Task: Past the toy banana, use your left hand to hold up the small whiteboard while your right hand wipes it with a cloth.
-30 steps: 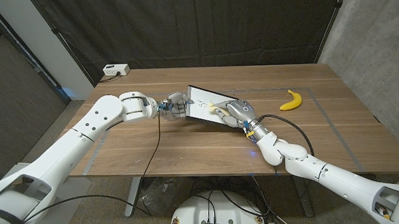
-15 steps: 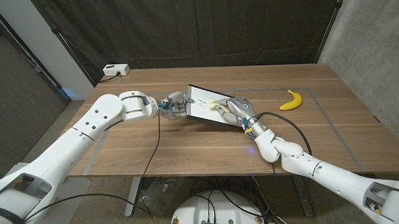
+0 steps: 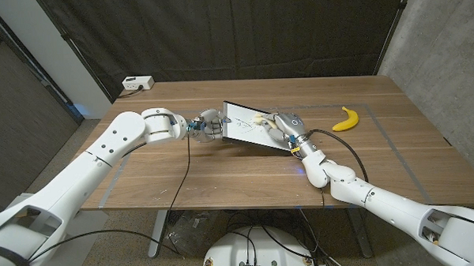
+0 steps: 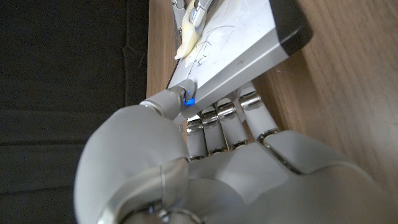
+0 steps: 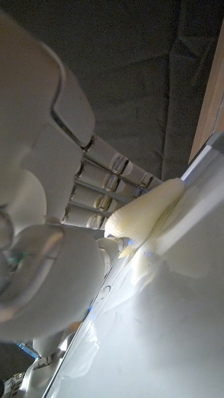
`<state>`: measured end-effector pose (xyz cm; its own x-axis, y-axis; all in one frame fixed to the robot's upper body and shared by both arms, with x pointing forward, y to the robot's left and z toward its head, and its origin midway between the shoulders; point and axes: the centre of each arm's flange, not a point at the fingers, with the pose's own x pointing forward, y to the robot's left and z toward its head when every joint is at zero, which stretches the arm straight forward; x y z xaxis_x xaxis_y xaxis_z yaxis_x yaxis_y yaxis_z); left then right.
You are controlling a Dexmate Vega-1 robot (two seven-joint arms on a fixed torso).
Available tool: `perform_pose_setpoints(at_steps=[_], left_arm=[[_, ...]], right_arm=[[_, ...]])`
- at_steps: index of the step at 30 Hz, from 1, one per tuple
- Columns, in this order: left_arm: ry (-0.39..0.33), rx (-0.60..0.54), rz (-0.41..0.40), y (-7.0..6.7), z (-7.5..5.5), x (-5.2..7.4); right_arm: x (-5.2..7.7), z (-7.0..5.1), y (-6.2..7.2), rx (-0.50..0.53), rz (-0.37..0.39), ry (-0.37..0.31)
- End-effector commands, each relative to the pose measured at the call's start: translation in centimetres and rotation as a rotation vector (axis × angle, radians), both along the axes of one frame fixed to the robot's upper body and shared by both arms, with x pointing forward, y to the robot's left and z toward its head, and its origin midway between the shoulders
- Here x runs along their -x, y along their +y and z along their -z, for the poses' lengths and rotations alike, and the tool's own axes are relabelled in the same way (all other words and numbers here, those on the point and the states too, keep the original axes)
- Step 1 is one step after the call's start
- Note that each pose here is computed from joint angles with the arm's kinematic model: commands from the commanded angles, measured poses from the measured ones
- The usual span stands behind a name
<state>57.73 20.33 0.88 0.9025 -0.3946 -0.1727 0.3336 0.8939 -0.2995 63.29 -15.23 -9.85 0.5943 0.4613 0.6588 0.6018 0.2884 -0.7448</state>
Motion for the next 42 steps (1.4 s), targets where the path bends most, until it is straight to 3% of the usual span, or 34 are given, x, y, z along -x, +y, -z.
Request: perform_pose_setpoints(at_steps=[1,10,16,21,31,42], left_arm=[[-0.001,0.003,0.007,0.0,0.0,-0.5],[-0.014,0.008,0.003,-0.3,0.0,-0.4],[-0.014,0.008,0.008,-0.5,0.1,-0.6],[-0.016,0.005,0.013,-0.7,0.0,-0.6],[-0.015,0.002,0.012,-0.5,0.0,-0.5],[-0.01,0.006,0.01,-0.2,0.2,-0.3]], right_arm=[[0.6,0.5,-0.2,-0.01,-0.015,0.047],[3.1,0.5,0.5,-0.008,-0.14,0.072],[4.6,0.4,1.1,0.007,-0.234,0.05],[5.1,0.3,1.3,0.017,-0.3,0.02],[4.2,0.5,1.3,0.039,-0.264,0.003],[1.6,-0.2,0.1,0.015,-0.136,-0.008]])
